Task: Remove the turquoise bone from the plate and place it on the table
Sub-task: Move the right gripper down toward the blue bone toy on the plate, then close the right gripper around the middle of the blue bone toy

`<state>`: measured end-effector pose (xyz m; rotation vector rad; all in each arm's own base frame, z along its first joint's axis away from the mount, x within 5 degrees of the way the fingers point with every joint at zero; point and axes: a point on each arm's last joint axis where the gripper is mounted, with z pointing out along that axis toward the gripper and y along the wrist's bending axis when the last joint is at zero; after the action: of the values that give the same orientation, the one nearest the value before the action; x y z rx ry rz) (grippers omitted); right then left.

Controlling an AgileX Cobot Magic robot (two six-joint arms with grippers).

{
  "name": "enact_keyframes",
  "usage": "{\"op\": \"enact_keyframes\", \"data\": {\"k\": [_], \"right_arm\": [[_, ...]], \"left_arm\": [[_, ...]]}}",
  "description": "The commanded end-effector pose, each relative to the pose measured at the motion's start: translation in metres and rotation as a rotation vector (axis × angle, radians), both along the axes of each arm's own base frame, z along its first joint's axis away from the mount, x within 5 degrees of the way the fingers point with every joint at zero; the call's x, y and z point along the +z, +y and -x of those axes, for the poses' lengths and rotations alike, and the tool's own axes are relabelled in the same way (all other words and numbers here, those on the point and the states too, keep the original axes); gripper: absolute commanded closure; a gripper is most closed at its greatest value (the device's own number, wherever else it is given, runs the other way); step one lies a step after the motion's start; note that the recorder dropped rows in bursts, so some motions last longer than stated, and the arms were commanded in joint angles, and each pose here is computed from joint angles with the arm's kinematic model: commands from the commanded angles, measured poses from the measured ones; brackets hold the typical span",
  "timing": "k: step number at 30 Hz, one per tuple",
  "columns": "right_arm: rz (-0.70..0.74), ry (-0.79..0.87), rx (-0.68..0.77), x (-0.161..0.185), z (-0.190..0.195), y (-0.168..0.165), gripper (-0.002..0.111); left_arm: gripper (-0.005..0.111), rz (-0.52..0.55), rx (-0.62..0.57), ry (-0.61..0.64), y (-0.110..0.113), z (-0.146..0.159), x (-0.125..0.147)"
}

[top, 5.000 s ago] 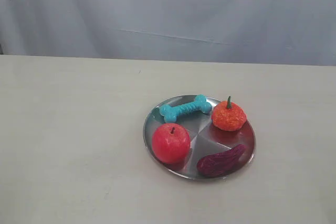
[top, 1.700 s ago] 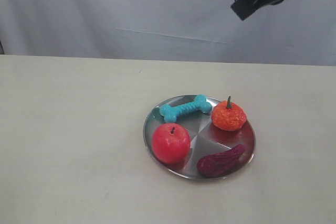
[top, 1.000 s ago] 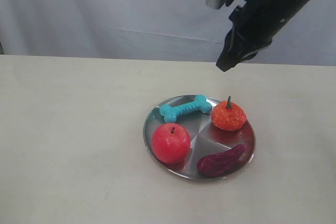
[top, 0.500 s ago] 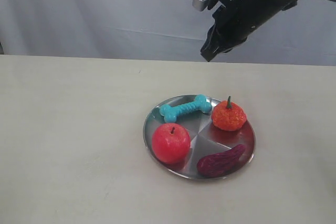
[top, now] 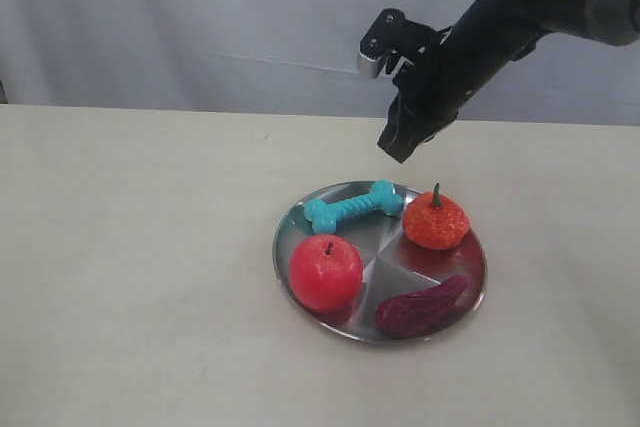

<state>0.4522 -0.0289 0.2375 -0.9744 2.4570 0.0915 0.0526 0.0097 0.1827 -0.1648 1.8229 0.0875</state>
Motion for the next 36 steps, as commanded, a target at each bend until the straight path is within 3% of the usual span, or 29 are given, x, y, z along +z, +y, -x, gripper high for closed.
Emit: {"op": "enact_keyframes", "data": {"k": [1, 4, 7, 9, 17, 24, 36], "right_arm": [[0.005, -0.001, 0.004, -0.010, -0.010, -0.003, 0.109], [0.012, -0.019, -0.006, -0.016, -0.017, -0.005, 0.106], [0.009, 0.005, -0.002, -0.031, -0.022, -0.005, 0.073], [0.020, 0.010, 0.013, -0.037, -0.023, -0.006, 0.065], [0.041, 0.035, 0.079, -0.051, -0.026, 0.008, 0.063], [0.255, 0.051, 0.247, -0.074, -0.030, 0.040, 0.059], [0.268, -0.008, 0.234, -0.088, -0.040, 0.040, 0.059]], "left_arm": [[0.107, -0.001, -0.005, -0.003, 0.000, 0.000, 0.000], [0.107, -0.001, -0.005, -0.003, 0.000, 0.000, 0.000], [0.107, -0.001, -0.005, -0.003, 0.000, 0.000, 0.000], [0.107, -0.001, -0.005, -0.003, 0.000, 0.000, 0.000], [0.107, -0.001, -0.005, -0.003, 0.000, 0.000, 0.000], [0.107, -0.001, -0.005, -0.003, 0.000, 0.000, 0.000], [0.107, -0.001, -0.005, -0.003, 0.000, 0.000, 0.000]]}}
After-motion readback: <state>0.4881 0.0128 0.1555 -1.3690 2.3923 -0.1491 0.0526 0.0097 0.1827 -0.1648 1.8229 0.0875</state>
